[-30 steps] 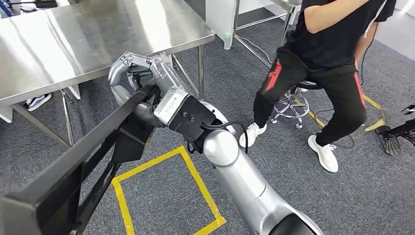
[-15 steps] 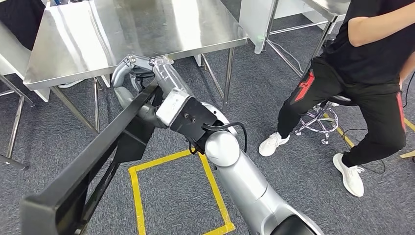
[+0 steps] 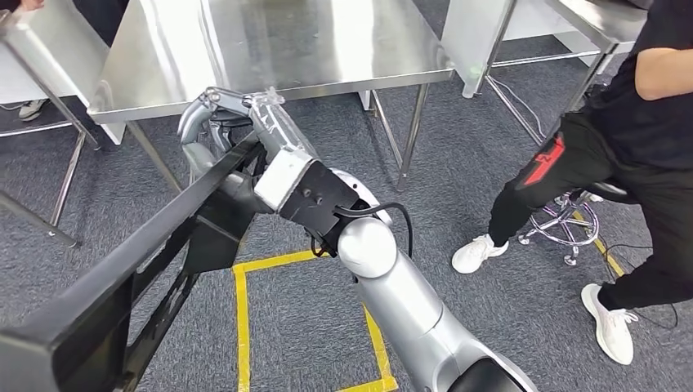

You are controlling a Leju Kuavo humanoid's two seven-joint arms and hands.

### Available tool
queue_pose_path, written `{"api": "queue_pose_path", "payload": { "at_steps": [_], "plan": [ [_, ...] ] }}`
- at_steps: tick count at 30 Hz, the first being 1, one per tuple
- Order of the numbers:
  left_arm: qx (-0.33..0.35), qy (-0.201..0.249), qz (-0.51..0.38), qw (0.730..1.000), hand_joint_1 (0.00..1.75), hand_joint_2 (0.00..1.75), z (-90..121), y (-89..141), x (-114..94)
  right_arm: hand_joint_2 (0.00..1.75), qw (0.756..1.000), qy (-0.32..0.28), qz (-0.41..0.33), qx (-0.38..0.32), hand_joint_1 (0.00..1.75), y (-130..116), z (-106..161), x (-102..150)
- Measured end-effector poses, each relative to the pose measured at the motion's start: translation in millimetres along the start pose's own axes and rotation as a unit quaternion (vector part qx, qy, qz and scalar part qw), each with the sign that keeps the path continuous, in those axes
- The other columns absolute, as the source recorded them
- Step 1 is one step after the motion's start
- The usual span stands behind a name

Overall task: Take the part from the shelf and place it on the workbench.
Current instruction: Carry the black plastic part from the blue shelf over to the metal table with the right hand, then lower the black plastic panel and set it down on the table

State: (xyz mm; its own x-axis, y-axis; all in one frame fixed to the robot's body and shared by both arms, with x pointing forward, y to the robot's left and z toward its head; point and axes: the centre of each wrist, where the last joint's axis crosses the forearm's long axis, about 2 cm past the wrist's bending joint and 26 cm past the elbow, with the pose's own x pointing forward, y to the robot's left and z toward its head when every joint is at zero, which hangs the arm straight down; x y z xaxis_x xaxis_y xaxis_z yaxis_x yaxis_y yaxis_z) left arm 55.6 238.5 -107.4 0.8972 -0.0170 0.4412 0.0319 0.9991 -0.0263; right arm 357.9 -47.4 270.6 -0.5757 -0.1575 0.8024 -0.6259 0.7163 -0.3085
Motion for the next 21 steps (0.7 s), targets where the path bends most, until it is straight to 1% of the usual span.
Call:
{"api": "queue_pose_path", "payload": {
  "at_steps": [4,10,21],
  "plan": [
    [0.000,0.001,-0.001,1.000,0.00,1.75,0.2,1.4,-0.8,1.75,1.000,-0.005,-0.006,-0.001,1.75,0.0,-2.5,2.5],
    [-0.001,0.001,-0.005,1.000,0.00,1.75,-0.1,2.6,-0.3,1.75,1.000,0.002,-0.006,-0.005,1.75,-4.6,3.7,-1.9],
    [0.009,0.005,-0.016,1.000,0.00,1.75,-0.1,5.7,-0.7,1.75,1.000,-0.001,-0.006,-0.007,1.75,-4.4,2.0,-0.6]
  ]
}}
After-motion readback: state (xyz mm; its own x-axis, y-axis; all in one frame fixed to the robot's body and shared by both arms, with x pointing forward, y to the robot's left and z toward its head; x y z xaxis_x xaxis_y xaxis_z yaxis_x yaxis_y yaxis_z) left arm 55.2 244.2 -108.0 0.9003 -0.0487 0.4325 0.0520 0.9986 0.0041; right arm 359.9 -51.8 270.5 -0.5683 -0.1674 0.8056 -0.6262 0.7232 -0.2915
